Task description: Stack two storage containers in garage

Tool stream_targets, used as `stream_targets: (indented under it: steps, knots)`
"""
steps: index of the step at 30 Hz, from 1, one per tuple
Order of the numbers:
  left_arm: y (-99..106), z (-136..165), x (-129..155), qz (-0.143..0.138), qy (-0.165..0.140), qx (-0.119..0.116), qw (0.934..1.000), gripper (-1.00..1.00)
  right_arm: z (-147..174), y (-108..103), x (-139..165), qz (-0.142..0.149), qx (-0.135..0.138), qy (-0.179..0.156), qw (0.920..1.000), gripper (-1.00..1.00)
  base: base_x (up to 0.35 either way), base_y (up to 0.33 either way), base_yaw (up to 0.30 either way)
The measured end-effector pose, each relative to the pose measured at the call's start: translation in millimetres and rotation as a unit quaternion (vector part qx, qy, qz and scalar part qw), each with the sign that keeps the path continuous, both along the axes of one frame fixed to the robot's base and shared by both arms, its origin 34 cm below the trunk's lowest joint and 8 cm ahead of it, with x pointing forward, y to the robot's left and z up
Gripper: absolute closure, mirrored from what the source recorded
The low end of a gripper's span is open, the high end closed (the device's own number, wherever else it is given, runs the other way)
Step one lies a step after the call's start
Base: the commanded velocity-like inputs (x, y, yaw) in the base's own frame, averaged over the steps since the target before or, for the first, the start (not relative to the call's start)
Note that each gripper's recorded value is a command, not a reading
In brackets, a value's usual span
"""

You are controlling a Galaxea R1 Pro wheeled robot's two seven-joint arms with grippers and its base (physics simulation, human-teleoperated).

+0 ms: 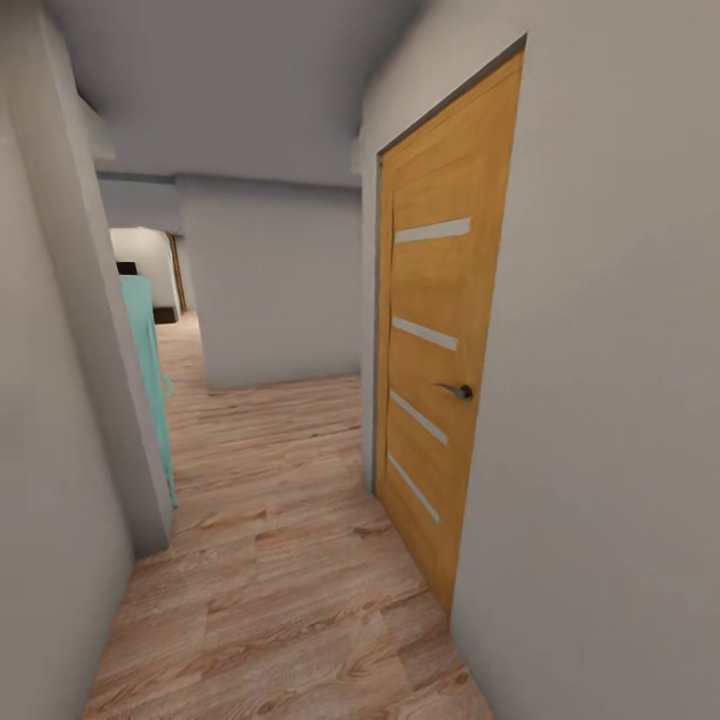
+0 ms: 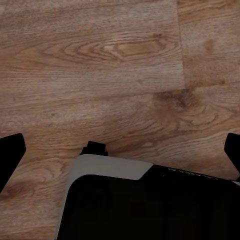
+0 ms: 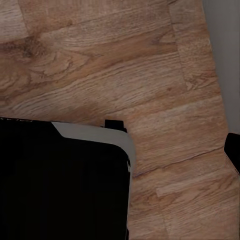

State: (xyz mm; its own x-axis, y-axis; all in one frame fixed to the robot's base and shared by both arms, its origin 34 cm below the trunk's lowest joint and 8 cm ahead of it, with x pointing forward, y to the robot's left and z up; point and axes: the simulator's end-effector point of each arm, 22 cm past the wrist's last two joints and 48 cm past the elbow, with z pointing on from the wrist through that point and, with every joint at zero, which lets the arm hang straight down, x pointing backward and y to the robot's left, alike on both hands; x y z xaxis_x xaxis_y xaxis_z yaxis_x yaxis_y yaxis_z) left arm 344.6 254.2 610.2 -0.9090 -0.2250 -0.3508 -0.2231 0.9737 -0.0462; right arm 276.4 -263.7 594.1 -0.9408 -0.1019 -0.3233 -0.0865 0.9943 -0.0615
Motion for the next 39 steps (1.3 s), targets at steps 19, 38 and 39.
stream_targets:
  steps: [19, 38, 39]
  knots:
    - [0.0, 0.0, 0.0, 0.000, 0.000, 0.000, 1.0000, -1.00, 0.0, 0.0, 0.0, 0.000, 0.000, 0.000, 1.0000, -1.00, 0.109, 0.000, 0.270]
    - [1.0, -0.1, -0.3, 0.000, 0.001, 0.001, 1.0000, -1.00, 0.2, 0.3, 0.6, 0.000, 0.001, -0.001, 1.0000, -1.00, 0.132, 0.000, 0.222]
    - [0.9, -0.1, -0.4, 0.000, 0.001, 0.000, 1.0000, -1.00, 0.2, 0.3, 0.7, 0.000, 0.001, -0.001, 1.0000, -1.00, 0.205, 0.000, 0.022]
